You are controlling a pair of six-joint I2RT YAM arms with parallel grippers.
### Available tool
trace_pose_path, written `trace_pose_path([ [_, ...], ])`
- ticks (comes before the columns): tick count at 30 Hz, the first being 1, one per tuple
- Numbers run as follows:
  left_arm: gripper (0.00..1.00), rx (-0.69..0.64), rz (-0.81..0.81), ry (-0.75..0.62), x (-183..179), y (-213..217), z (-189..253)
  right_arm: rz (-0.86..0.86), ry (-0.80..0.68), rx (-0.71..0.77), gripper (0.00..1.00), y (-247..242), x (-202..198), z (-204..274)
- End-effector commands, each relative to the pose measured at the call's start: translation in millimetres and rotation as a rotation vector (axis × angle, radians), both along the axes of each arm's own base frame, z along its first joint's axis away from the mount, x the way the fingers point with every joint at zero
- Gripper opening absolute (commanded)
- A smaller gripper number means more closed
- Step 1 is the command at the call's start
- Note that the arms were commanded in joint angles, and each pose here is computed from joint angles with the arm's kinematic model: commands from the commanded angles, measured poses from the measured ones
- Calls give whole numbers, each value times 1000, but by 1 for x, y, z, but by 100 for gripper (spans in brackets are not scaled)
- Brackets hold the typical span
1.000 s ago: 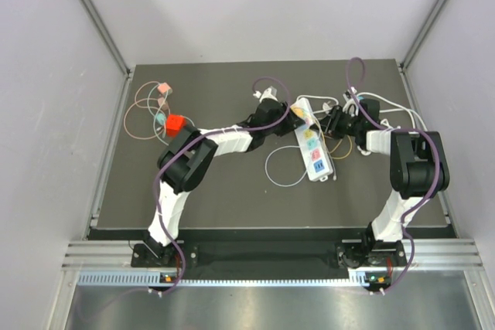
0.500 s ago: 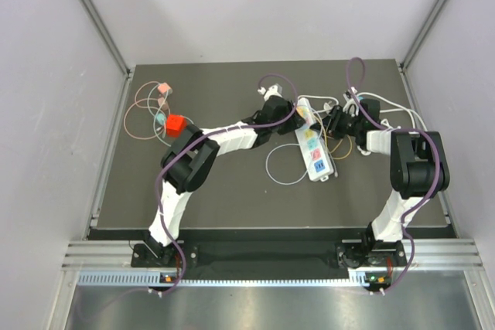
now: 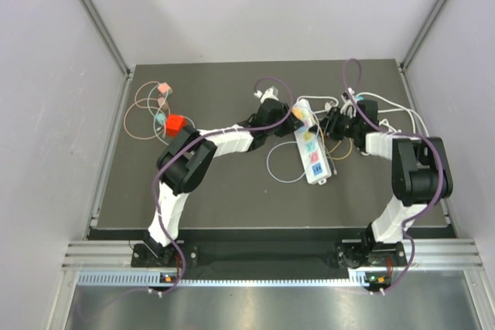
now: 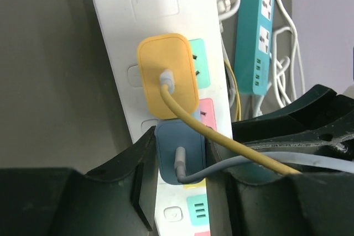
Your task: Pull the plug off the socket
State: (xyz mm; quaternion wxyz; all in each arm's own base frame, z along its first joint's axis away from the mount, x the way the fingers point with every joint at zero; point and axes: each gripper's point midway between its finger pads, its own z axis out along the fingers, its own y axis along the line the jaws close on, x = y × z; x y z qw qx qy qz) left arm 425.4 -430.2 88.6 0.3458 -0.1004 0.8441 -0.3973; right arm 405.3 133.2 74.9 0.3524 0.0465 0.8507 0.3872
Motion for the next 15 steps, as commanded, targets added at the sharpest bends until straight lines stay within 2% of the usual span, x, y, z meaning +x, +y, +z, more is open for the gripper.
trace_pose_path([
  [1,0,-125,-93,-26,-22,4,52,-87,-217,-110,0,-22,25,43],
  [5,0,-186,-97,19,-36,28,59,-106,-210,-126,0,-26,26,38],
  [8,0,-129,-121,-22,-37,35,65,-108,-199,-125,0,-27,27,34],
  [15,0,149,-232,-101,-44,55,41,-123,-199,-131,0,-31,27,34],
])
